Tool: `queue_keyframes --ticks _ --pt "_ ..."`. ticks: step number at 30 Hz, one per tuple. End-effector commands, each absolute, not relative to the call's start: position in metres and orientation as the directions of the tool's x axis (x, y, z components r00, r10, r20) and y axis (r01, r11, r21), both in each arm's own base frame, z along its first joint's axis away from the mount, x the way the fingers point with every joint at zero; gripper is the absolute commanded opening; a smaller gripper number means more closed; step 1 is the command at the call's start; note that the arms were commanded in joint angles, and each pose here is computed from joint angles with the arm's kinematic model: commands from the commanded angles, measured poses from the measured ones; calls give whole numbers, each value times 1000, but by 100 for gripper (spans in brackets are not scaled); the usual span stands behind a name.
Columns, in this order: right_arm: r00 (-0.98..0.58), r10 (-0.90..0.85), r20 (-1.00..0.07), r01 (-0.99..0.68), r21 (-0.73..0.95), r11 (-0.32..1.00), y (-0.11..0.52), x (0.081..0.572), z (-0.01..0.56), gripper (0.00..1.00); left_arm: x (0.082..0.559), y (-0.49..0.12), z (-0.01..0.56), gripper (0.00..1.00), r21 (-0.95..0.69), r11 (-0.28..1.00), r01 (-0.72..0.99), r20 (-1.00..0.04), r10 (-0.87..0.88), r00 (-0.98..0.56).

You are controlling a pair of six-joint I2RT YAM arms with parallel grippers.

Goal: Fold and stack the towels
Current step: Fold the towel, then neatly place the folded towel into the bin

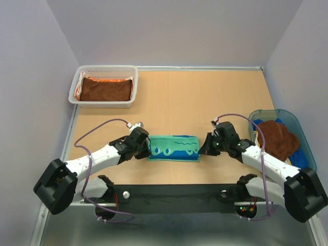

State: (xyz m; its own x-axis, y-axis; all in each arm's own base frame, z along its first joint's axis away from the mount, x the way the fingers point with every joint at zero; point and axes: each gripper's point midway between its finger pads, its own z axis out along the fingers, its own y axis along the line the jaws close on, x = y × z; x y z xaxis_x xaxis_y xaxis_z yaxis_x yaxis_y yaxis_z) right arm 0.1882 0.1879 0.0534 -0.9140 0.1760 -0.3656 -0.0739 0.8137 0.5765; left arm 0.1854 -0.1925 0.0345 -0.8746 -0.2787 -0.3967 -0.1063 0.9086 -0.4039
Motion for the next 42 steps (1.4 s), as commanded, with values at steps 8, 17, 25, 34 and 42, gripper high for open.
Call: queue_keyframes --ticks 8,17,25,34,42 --pt "-947 155 -282 -67 643 763 196 168 66 1 184 -188 46 10 -413 904 -110 -405 -291 -867" --pt "-957 166 -239 8 549 835 173 152 23 14 163 -179 17 14 -392 910 -135 -342 -280 -897" --pt "-867 198 -458 -133 595 793 187 196 103 48 178 -182 52 48 -405 908 -104 -408 -282 -869" --pt "-804 189 -564 -254 613 748 210 234 150 43 194 -194 112 54 -480 875 -59 -474 -315 -822" --pt "-818 232 -526 -215 654 725 226 254 112 36 229 -231 100 34 -522 853 11 -509 -301 -807"
